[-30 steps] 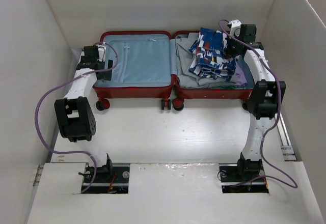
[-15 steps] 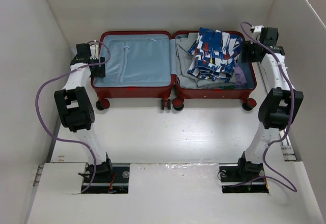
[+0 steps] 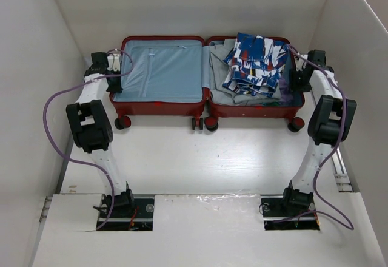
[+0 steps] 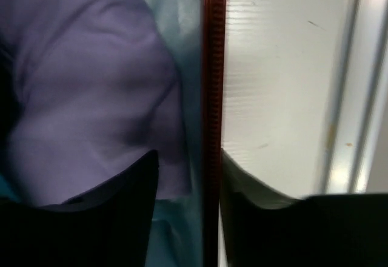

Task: Pack the luggage

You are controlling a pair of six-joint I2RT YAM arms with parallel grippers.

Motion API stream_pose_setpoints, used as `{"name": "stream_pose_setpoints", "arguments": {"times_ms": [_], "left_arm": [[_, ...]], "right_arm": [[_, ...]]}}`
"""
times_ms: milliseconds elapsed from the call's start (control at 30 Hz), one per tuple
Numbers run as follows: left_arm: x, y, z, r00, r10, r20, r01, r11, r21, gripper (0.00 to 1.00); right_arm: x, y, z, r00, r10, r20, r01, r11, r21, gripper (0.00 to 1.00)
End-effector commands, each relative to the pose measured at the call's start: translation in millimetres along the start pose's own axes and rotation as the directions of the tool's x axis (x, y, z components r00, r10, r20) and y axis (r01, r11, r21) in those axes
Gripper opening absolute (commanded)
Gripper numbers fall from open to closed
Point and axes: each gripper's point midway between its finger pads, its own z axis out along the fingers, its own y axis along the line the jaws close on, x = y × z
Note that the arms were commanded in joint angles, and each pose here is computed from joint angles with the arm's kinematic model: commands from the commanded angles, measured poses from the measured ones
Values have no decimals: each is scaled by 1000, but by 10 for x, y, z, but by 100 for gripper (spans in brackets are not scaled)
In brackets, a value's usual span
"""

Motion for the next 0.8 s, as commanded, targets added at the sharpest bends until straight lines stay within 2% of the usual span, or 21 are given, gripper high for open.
{"name": "stream_pose_setpoints", "arguments": {"times_ms": [0,33,67,133,167,333,467,533,600,700,733,767], "left_arm": [[108,176,15,998,37,-41,-39,998,-53,0],[-28,201,-159,999,35,6,-34,998,-52,0],[-111,174,-257,998,54,35,-52,998,-39,0],[-294,117,-490,992,73,104,-74,997,9,0],[-559,67,-769,977,101,187,-106,994,21,0],[-997,-237,-1505,934,152,324,-205,970,133,0],[-990,-552,-1948,922,194,336,-280,932,230,0],[-1069,-686,-2177,892,246,379,-342,916,210,0],[-1202,-796,-2459,857,287,429,-384,909,159,0],[-1414,-1189,-2989,754,372,542,-491,867,88,0],[-1433,-1445,-3186,707,398,584,-540,837,84,0],[-1446,-1560,-3302,684,406,606,-558,826,77,0]], "right_arm": [[-53,249,13,999,-4,41,9,992,-128,45],[-21,280,16,999,-4,42,10,990,-142,36],[-42,302,-14,998,-5,59,14,988,-152,20],[-19,371,-44,997,-4,73,18,983,-185,5],[25,436,-83,997,6,77,11,977,-213,0],[119,742,-274,993,-5,117,37,962,-271,0],[241,1177,-433,989,-17,144,67,936,-346,0],[318,1508,-538,986,-26,163,88,917,-390,0],[399,1907,-640,982,-68,174,137,894,-426,0],[463,2406,-884,977,-49,206,149,851,-504,0],[525,2719,-979,971,-58,233,182,811,-556,0],[511,2893,-1150,971,-14,239,158,786,-598,0]]}}
